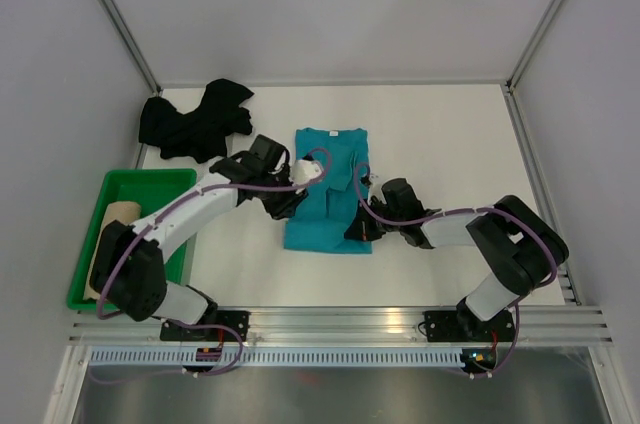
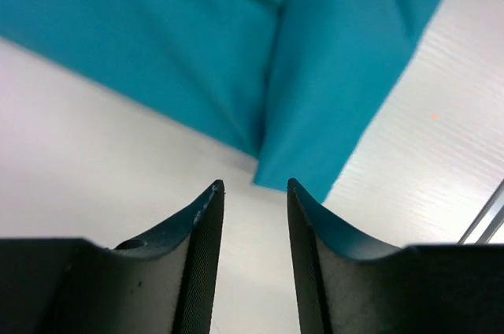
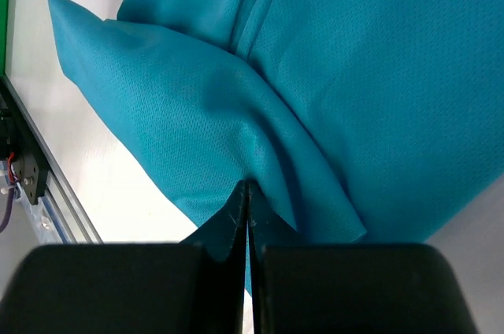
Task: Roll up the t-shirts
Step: Roll the tshirt
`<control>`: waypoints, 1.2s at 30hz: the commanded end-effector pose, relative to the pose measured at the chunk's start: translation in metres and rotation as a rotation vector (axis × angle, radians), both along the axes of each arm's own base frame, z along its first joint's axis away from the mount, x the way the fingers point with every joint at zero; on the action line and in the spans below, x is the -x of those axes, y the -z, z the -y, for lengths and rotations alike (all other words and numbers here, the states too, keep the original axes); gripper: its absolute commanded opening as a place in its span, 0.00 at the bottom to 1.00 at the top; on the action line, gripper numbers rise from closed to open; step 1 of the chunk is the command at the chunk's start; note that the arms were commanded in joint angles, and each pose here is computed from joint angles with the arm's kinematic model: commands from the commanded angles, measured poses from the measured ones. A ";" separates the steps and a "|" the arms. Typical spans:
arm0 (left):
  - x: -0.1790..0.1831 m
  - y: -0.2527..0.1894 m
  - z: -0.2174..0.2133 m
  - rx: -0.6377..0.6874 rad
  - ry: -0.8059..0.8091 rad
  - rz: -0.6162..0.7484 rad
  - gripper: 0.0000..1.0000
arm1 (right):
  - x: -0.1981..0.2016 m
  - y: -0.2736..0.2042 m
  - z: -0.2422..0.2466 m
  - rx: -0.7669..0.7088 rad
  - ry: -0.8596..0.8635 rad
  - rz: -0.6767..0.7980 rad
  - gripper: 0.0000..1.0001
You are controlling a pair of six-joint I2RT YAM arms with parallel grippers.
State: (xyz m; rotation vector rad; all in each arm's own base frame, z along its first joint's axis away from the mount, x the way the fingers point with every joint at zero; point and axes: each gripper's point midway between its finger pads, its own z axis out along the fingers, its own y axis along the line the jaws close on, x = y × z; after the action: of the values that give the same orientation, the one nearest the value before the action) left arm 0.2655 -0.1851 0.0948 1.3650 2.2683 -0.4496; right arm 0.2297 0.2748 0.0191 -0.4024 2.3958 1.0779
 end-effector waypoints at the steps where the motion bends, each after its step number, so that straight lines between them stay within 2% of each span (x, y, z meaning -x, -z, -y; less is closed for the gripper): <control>1: 0.015 0.008 0.013 -0.121 0.121 0.136 0.44 | 0.001 -0.004 -0.007 -0.051 -0.013 0.001 0.00; 5: 0.044 0.036 0.023 -0.209 0.265 0.160 0.51 | -0.002 -0.006 -0.006 -0.073 0.006 -0.010 0.00; 10: 0.042 0.049 0.027 -0.224 0.327 0.207 0.59 | -0.006 -0.010 -0.002 -0.122 0.035 -0.024 0.00; 16: 0.040 0.071 0.026 -0.253 0.385 0.227 0.61 | -0.003 -0.015 -0.003 -0.133 0.001 -0.011 0.01; 21: 0.053 0.099 0.015 -0.298 0.426 0.161 0.59 | -0.001 -0.022 -0.003 -0.133 -0.044 0.021 0.06; 24: 0.050 0.106 0.009 -0.333 0.416 0.167 0.51 | -0.003 -0.031 -0.002 -0.124 -0.073 0.059 0.11; 26: 0.048 0.107 0.010 -0.329 0.413 0.173 0.30 | -0.003 -0.042 -0.001 -0.120 -0.091 0.094 0.17; 27: 0.049 0.107 0.010 -0.326 0.405 0.171 0.13 | -0.003 -0.051 0.000 -0.122 -0.109 0.138 0.19; 28: 0.048 0.105 0.011 -0.323 0.401 0.173 0.05 | -0.003 -0.055 0.000 -0.120 -0.118 0.154 0.21; 32: 0.045 0.089 0.017 -0.295 0.384 0.188 0.02 | 0.000 -0.073 0.009 -0.085 -0.149 0.246 0.34; 33: 0.052 0.087 0.015 -0.291 0.399 0.152 0.02 | 0.000 -0.085 0.012 -0.082 -0.164 0.310 0.36; 35: 0.053 0.072 0.020 -0.254 0.403 0.139 0.02 | 0.002 -0.087 0.020 -0.035 -0.167 0.347 0.42; 36: 0.065 0.071 0.018 -0.237 0.426 0.075 0.02 | 0.002 -0.098 0.024 -0.025 -0.164 0.401 0.44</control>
State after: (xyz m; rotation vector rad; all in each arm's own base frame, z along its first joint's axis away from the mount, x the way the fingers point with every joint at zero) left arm 0.2284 -0.2100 0.0173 1.8934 1.9449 -0.1151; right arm 0.2228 0.2602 0.0954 -0.6323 2.1210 1.1046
